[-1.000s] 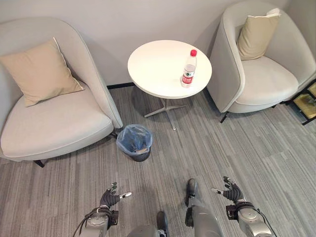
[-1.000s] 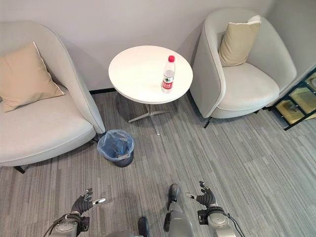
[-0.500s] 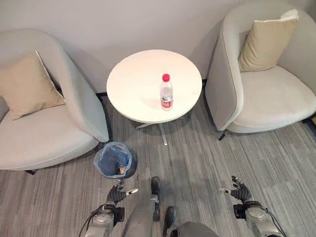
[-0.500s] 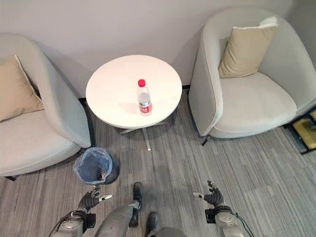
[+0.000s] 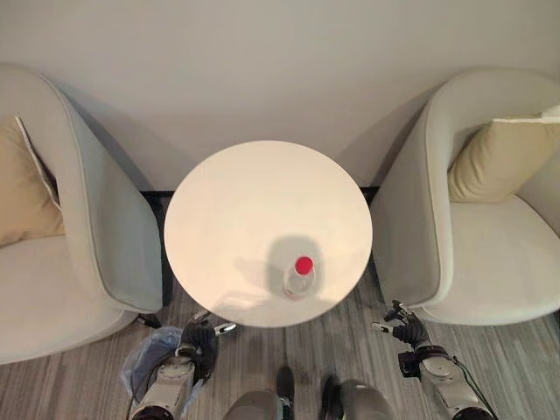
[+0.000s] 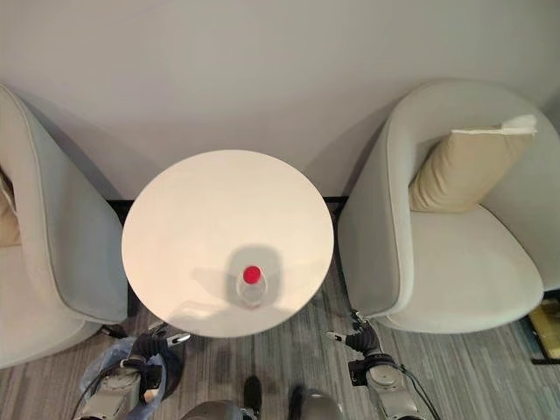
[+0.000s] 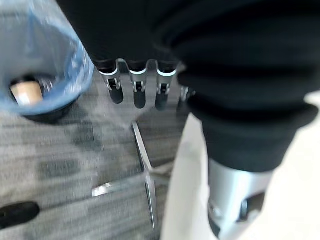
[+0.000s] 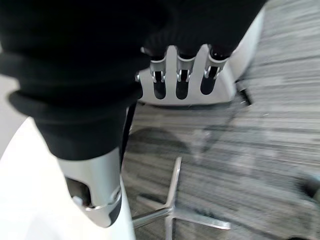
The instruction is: Gather garbage on tea table into small bin, then transfer packed bag to large trash can.
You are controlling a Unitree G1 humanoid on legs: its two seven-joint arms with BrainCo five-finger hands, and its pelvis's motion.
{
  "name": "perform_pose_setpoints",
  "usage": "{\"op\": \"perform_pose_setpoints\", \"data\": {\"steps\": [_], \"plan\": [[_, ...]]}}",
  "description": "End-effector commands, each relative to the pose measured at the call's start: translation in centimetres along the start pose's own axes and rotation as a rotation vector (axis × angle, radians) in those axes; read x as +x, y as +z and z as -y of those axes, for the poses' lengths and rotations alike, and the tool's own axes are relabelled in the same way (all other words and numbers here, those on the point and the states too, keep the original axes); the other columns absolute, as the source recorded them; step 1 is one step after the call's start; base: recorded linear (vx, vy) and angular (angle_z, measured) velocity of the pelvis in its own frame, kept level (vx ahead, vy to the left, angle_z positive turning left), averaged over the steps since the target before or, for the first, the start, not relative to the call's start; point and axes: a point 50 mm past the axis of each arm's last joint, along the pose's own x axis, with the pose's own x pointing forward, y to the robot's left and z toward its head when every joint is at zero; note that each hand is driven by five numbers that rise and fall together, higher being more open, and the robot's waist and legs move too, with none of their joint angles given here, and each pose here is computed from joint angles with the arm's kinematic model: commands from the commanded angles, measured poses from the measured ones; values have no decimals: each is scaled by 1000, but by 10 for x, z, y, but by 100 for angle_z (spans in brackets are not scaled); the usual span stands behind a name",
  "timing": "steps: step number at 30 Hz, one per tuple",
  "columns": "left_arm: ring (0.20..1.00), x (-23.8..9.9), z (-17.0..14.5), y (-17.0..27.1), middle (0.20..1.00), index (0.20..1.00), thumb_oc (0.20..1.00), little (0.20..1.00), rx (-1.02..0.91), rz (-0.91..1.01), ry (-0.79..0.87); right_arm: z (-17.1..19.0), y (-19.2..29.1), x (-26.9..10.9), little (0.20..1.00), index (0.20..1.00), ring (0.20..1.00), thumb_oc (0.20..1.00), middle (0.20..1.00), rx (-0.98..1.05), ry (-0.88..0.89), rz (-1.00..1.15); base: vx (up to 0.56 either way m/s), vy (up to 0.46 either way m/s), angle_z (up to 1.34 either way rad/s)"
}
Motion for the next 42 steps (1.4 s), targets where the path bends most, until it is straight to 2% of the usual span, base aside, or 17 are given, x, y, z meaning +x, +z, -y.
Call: {"op": "perform_pose_setpoints", "data": {"steps": [1, 11, 20, 34, 40, 42], "plan": [[1000, -4, -2, 4, 1000, 1000, 1000, 1000, -29, 59, 11, 17, 1, -1, 1000, 1000, 1000, 1000, 1000, -46, -36, 18, 25, -95, 89], [1000, -9, 7, -15, 1000, 1000, 1000, 1000, -47, -14, -25, 26, -1, -2, 1000, 1000, 1000, 1000, 1000, -75, -41, 15, 1, -114, 31], [1000, -7, 16, -9, 1000, 1000, 1000, 1000, -42, -1, -61, 32, -4, -4, 1000, 1000, 1000, 1000, 1000, -65, -64, 10, -80, -59, 38], [1000, -1, 23, 7, 1000, 1000, 1000, 1000, -9, 47, -79, 32, 14, 4, 1000, 1000, 1000, 1000, 1000, -88, -78, 56, -98, 146, 27], [1000, 1, -2, 17, 1000, 1000, 1000, 1000, 10, 89, -2, 31, 62, 2, 1000, 1000, 1000, 1000, 1000, -238, -64, 266, -208, 103, -27], [1000, -3, -4, 6, 1000, 1000, 1000, 1000, 17, 65, 9, 34, 74, -7, 1000, 1000, 1000, 1000, 1000, -344, -64, 343, -59, -37, -15]]}}
